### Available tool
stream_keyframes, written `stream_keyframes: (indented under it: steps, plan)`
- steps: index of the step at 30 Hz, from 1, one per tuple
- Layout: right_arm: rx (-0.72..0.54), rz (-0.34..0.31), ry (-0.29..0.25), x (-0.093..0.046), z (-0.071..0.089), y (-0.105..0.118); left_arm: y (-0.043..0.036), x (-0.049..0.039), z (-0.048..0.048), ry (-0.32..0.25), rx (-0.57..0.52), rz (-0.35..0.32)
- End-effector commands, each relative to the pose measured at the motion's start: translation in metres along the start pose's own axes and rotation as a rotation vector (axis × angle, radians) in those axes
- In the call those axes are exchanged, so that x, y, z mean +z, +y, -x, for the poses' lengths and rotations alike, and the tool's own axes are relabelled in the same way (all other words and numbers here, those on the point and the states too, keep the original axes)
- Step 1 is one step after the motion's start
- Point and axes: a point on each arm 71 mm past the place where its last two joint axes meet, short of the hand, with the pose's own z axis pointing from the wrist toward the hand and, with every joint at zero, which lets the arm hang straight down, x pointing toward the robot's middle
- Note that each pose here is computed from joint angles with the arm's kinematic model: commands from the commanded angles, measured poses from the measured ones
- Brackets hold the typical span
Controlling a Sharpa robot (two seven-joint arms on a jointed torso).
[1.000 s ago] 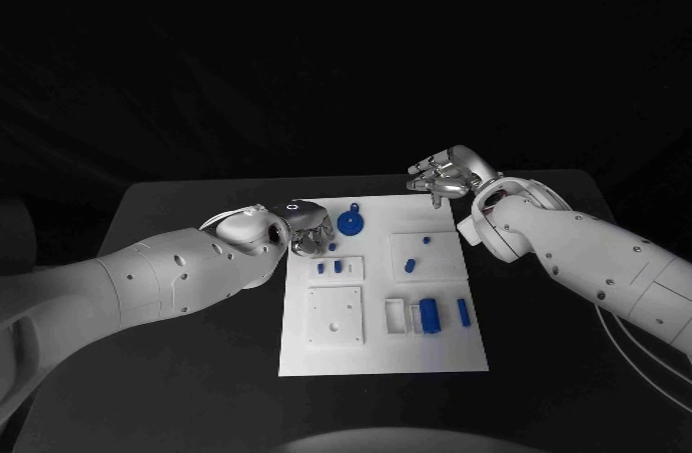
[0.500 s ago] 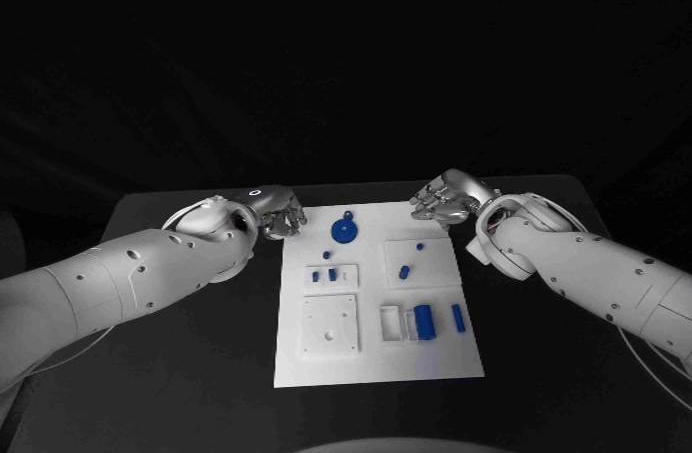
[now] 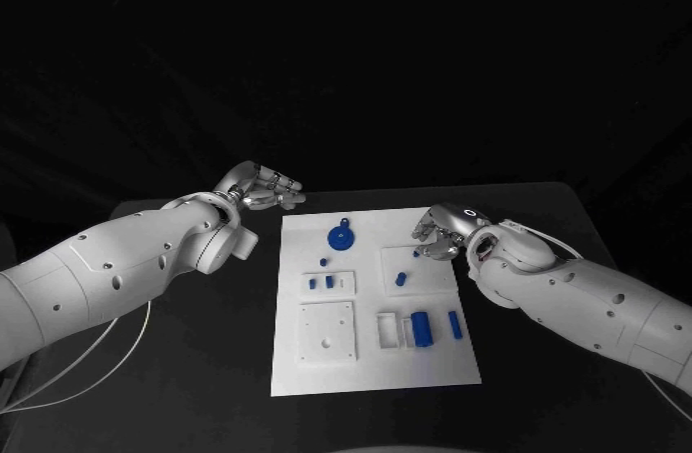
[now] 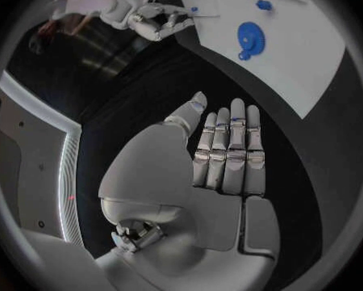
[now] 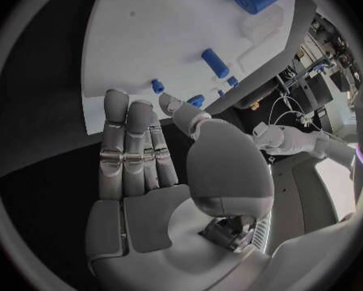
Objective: Assemble the parts on the task board
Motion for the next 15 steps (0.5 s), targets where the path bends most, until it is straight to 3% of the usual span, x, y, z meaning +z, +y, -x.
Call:
stream_keyframes:
  steps: [1, 7, 15]
  plan:
    - [-0.11, -0.014, -0.035, -0.001, -0.002, 0.002, -0.0065, -0.0023, -0.0028, 0.025, -0.221, -0.017]
    - [-0.137, 0.0, -0.021, -0.003, -0.011, 0.007, -0.0121, -0.0061, -0.0033, 0.037, -0.263, -0.029]
    - [-0.161, 0.014, 0.005, -0.005, -0.021, 0.013, -0.0122, -0.0083, 0.0, 0.031, -0.3, -0.027]
